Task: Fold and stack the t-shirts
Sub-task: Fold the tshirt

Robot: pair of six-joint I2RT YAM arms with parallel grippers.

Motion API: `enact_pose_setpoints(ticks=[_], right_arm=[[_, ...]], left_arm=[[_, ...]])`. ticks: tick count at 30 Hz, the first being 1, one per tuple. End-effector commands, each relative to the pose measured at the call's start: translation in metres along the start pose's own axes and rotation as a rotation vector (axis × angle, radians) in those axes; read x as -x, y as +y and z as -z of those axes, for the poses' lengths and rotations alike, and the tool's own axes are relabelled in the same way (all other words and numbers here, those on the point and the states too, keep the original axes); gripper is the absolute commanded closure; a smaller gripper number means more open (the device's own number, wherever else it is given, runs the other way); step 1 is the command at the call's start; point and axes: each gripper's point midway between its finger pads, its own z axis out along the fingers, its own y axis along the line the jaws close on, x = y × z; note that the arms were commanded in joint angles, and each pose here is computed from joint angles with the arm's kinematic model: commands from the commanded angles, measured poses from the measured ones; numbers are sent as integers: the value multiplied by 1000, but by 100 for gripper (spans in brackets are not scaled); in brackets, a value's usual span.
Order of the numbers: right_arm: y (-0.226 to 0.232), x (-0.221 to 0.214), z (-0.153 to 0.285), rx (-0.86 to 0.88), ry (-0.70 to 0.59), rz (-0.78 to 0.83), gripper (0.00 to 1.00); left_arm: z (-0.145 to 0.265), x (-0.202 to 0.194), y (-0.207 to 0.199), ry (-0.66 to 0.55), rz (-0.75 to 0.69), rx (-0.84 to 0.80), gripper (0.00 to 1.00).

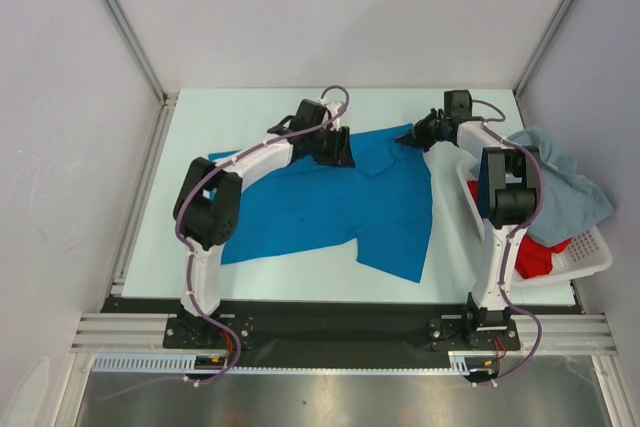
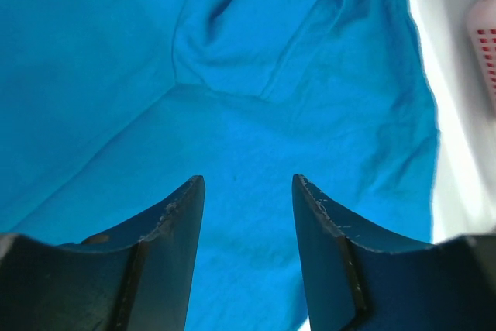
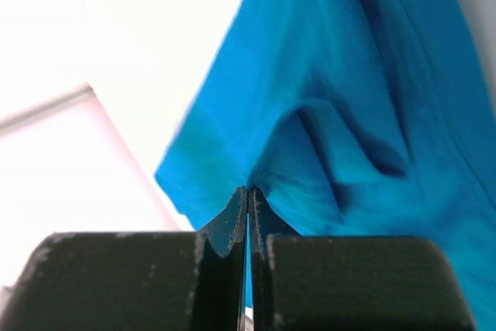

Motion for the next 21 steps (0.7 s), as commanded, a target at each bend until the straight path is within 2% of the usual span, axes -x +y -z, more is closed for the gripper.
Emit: enact_pose_setpoints(ticks=[1, 4, 9, 15, 21], right_arm=[[32, 13, -6, 111, -5, -83, 100], [35, 17, -11, 146, -6, -107, 100], [29, 21, -12, 119, -22, -77, 100], [13, 19, -9, 86, -13, -70, 100], [9, 22, -5, 82, -22, -55, 100]], left_arm=[[-10, 19, -13, -56, -129, 62, 46], [-28, 10, -14, -25, -184, 128, 53], [-54, 5, -29, 10, -200, 148, 57], [-77, -9, -32, -4, -263, 247, 56], [-90, -15, -32, 9, -274, 270, 57]])
